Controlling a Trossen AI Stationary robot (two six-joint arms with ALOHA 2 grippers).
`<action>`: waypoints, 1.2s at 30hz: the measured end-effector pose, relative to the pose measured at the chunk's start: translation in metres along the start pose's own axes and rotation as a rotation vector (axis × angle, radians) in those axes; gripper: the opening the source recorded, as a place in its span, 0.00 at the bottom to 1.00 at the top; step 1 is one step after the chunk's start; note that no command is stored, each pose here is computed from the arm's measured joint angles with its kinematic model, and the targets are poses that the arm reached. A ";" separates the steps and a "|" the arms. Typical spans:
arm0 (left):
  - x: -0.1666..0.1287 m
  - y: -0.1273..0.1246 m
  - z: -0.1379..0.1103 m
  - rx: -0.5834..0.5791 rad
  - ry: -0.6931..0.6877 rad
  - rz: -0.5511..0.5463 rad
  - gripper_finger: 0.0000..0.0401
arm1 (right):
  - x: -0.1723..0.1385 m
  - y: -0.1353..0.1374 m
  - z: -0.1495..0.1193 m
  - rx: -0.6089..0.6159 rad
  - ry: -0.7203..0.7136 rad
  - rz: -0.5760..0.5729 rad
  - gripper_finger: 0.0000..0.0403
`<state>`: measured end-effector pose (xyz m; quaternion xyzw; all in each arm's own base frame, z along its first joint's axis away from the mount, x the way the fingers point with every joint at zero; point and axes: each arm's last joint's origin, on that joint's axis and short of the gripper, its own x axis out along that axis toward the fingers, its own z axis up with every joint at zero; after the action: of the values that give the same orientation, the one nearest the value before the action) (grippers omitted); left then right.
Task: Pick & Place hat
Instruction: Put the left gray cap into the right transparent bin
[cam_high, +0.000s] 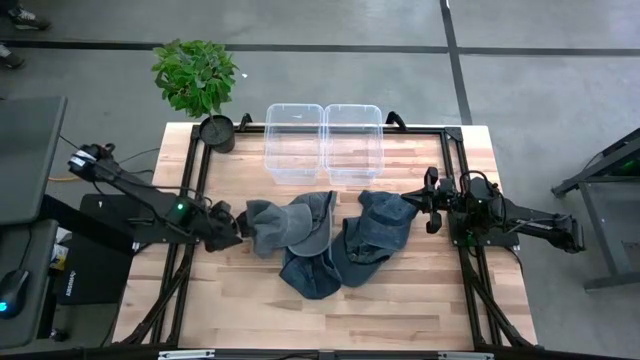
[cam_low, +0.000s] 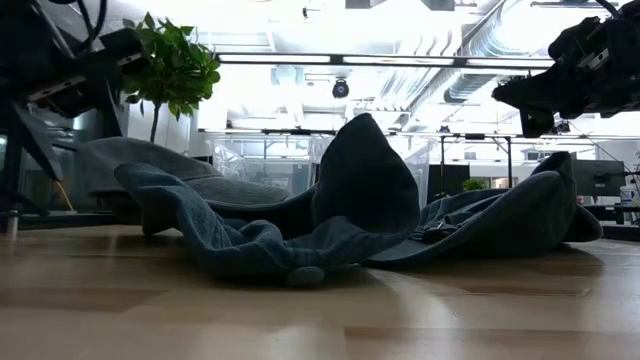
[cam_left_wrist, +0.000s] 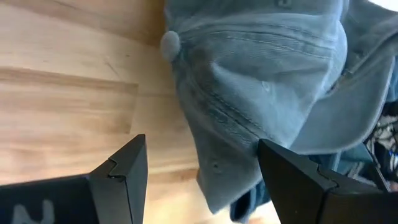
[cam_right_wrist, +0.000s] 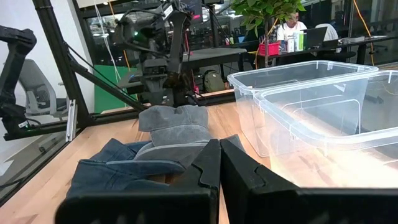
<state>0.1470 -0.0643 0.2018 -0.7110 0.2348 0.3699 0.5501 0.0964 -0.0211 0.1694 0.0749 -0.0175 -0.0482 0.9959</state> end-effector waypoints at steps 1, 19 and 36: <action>0.002 0.001 -0.002 -0.009 -0.022 -0.010 0.58 | 0.000 0.000 0.000 0.000 0.000 0.000 0.00; 0.032 -0.003 -0.020 -0.044 -0.165 -0.135 0.58 | 0.000 0.000 0.000 0.000 0.000 0.000 0.00; 0.055 -0.010 -0.035 -0.081 -0.206 -0.272 0.58 | 0.000 0.000 0.000 0.000 -0.001 0.000 0.00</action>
<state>0.1975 -0.0905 0.1688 -0.7161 0.0638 0.3719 0.5872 0.0964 -0.0211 0.1695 0.0749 -0.0177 -0.0484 0.9959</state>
